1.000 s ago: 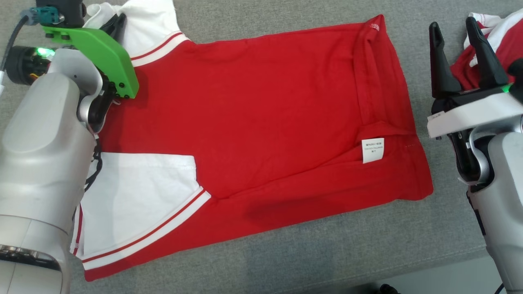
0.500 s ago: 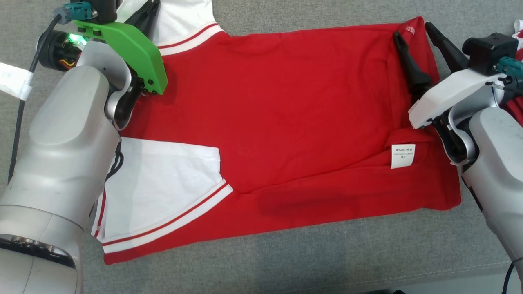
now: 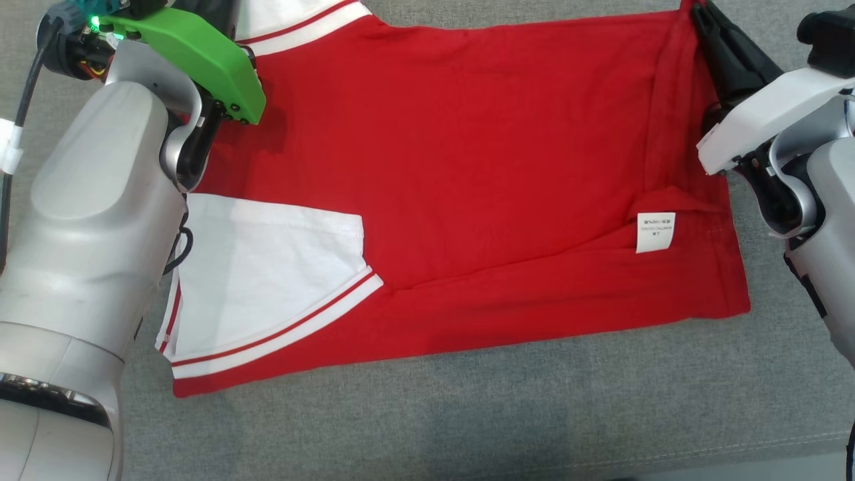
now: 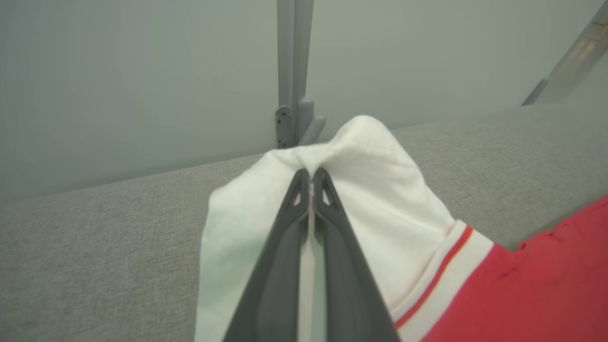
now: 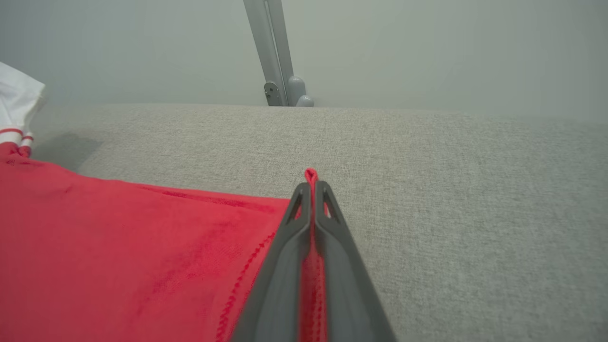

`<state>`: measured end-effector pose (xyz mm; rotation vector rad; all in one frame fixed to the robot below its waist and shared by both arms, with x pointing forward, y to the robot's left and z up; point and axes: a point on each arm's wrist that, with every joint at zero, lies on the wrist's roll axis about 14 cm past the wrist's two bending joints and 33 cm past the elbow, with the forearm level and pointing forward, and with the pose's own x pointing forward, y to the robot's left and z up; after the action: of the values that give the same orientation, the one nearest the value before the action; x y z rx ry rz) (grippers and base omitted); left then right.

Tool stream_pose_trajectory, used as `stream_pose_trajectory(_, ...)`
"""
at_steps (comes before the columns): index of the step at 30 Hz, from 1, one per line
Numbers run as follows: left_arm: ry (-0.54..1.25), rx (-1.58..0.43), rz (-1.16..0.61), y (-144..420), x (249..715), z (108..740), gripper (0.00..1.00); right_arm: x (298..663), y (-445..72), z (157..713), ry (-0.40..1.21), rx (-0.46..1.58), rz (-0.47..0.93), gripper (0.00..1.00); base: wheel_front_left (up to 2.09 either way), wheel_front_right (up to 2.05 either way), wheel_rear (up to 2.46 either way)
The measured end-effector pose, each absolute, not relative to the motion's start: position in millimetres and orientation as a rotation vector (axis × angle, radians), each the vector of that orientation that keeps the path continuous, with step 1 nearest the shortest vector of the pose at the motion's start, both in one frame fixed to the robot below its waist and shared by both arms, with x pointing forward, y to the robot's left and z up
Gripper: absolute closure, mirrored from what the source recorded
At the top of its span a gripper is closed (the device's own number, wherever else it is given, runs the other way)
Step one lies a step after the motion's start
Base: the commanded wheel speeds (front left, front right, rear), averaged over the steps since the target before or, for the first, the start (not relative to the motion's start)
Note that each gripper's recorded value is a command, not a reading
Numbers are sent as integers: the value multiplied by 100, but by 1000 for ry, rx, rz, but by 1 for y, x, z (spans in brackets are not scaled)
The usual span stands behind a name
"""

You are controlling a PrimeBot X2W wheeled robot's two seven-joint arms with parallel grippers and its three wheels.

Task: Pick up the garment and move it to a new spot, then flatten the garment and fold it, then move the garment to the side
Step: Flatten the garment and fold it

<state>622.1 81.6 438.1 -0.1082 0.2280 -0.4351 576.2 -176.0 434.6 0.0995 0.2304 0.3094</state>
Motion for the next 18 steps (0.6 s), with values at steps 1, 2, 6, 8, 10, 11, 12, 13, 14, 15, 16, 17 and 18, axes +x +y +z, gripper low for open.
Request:
stream_pose_trajectory(1, 214, -107, -437, 82, 622, 442, 100, 578, -177, 442, 208, 104, 310, 100, 0, 0, 0)
stream_pose_trajectory(2, 205, -104, -435, 82, 623, 445, 100, 579, -177, 449, 182, 109, 309, 100, 0, 0, 0)
stream_pose_trajectory(6, 133, -102, -435, 83, 625, 466, 100, 581, -182, 473, 109, 109, 307, 100, 0, 0, 0)
stream_pose_trajectory(8, 99, -108, -433, 81, 623, 475, 100, 577, -181, 477, 94, 120, 309, 100, 0, 0, 0)
stream_pose_trajectory(10, 77, -116, -433, 81, 617, 478, 100, 570, -180, 477, 94, 132, 313, 100, 0, 0, 0)
stream_pose_trajectory(11, 69, -117, -435, 80, 613, 479, 100, 566, -180, 476, 97, 136, 313, 100, 0, 0, 0)
stream_pose_trajectory(12, 59, -120, -434, 81, 609, 479, 100, 561, -180, 475, 100, 140, 317, 100, 0, 0, 0)
stream_pose_trajectory(13, 53, -124, -432, 81, 604, 479, 100, 557, -179, 473, 102, 151, 318, 100, 0, 0, 0)
stream_pose_trajectory(14, 44, -128, -431, 80, 599, 479, 100, 552, -177, 472, 104, 163, 321, 100, 0, 0, 0)
stream_pose_trajectory(15, 36, -133, -430, 80, 592, 478, 100, 547, -178, 470, 108, 168, 319, 100, 0, 0, 0)
stream_pose_trajectory(16, 29, -138, -430, 79, 585, 478, 100, 543, -180, 468, 114, 173, 316, 100, 0, 0, 0)
stream_pose_trajectory(17, 25, -141, -426, 81, 578, 477, 100, 539, -180, 465, 124, 180, 315, 100, 0, 0, 0)
stream_pose_trajectory(18, 19, -141, -425, 81, 570, 477, 100, 534, -181, 462, 133, 188, 311, 100, 0, 0, 0)
